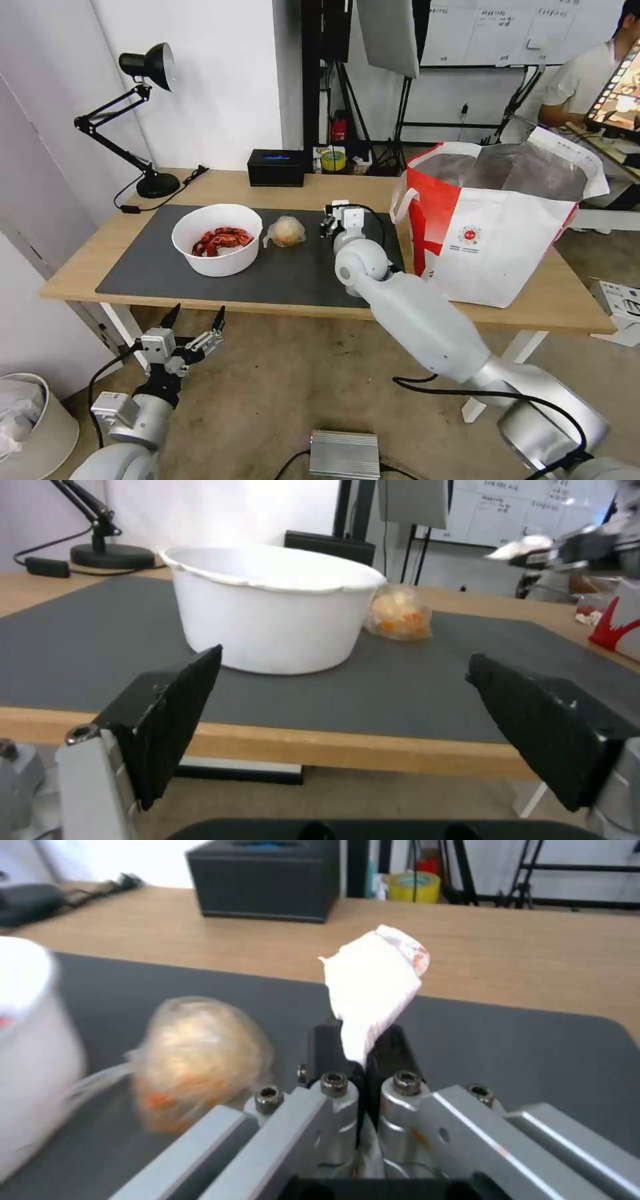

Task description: Pick up the trash from the table and place it into the takeout bag.

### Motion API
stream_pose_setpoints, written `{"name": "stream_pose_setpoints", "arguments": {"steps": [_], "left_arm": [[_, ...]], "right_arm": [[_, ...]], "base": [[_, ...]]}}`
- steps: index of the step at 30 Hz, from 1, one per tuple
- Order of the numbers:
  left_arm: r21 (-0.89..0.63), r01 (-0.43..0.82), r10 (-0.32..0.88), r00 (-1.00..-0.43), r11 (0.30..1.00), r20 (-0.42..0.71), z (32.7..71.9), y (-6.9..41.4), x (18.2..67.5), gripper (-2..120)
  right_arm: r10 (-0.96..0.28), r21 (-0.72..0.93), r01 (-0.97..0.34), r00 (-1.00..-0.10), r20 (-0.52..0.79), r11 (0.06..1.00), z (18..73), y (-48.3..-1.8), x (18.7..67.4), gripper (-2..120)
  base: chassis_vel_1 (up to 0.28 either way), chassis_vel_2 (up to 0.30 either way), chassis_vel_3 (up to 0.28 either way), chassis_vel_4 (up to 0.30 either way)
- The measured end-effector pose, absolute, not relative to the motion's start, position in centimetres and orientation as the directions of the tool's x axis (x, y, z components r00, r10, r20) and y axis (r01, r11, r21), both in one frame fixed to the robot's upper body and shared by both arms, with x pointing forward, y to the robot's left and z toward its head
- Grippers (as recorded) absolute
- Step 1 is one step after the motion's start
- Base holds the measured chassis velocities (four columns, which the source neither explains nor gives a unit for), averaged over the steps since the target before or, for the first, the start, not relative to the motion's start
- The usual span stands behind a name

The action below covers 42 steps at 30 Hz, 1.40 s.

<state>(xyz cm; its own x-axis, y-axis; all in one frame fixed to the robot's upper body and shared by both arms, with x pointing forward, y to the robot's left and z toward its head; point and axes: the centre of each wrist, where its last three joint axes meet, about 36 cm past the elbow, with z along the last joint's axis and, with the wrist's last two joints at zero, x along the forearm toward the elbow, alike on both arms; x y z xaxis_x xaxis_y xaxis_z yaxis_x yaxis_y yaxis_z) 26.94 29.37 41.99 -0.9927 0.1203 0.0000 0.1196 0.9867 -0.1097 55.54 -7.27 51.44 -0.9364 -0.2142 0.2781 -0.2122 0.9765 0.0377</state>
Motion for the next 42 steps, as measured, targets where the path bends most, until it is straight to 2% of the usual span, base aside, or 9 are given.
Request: {"name": "stream_pose_setpoints", "arguments": {"steps": [5, 8, 13, 15, 22, 24, 31, 34, 42], "left_arm": [[-0.110, 0.115, 0.116, -0.993, 0.987, 0.001, 42.0, 29.4, 26.9, 100], [-0.112, 0.116, 0.117, -0.993, 0.987, 0.002, 41.9, 29.4, 26.8, 100], [-0.113, 0.118, 0.119, -0.993, 0.986, 0.002, 41.9, 29.3, 26.9, 100], [-0.116, 0.122, 0.123, -0.992, 0.986, 0.005, 41.8, 29.1, 26.8, 100], [-0.116, 0.132, 0.134, -0.991, 0.984, 0.014, 41.5, 28.7, 26.7, 100], [-0.117, 0.139, 0.142, -0.990, 0.983, 0.017, 41.4, 28.3, 26.7, 100], [-0.114, 0.149, 0.152, -0.988, 0.982, 0.022, 41.2, 27.9, 26.6, 100], [-0.111, 0.151, 0.154, -0.988, 0.982, 0.023, 41.2, 27.8, 26.6, 100], [-0.103, 0.145, 0.147, -0.989, 0.984, 0.011, 41.7, 28.1, 26.5, 100]], "right_arm": [[-0.259, 0.048, -0.255, -0.934, 0.246, 0.966, 52.8, -8.6, 52.4, 0], [-0.303, 0.036, -0.302, -0.930, 0.209, 0.952, 53.6, -11.3, 49.4, 0], [-0.322, 0.012, -0.325, -0.930, 0.178, 0.946, 53.5, -13.8, 47.4, 0], [-0.333, -0.051, -0.344, -0.931, 0.147, 0.938, 52.2, -17.2, 44.7, 0], [-0.371, -0.106, -0.381, -0.923, 0.102, 0.918, 51.6, -21.7, 40.8, 0], [-0.392, -0.141, -0.395, -0.918, 0.050, 0.908, 52.0, -23.9, 38.7, 0], [-0.358, -0.143, -0.353, -0.934, -0.012, 0.925, 52.9, -26.1, 37.5, 0], [-0.326, -0.155, -0.307, -0.939, -0.114, 0.939, 52.8, -27.9, 37.5, 0], [-0.248, -0.126, -0.222, -0.931, -0.268, 0.967, 53.3, -29.9, 37.2, 0]], "base": [[0.000, 0.000, 0.000, 0.000], [0.000, 0.000, 0.000, 0.000], [0.000, 0.000, 0.000, 0.000], [0.000, 0.000, 0.000, 0.000], [0.000, 0.000, 0.000, 0.000], [0.000, 0.000, 0.000, 0.000], [0.000, 0.000, 0.000, 0.000], [0.000, 0.000, 0.000, 0.000], [0.000, 0.000, 0.000, 0.000]]}}
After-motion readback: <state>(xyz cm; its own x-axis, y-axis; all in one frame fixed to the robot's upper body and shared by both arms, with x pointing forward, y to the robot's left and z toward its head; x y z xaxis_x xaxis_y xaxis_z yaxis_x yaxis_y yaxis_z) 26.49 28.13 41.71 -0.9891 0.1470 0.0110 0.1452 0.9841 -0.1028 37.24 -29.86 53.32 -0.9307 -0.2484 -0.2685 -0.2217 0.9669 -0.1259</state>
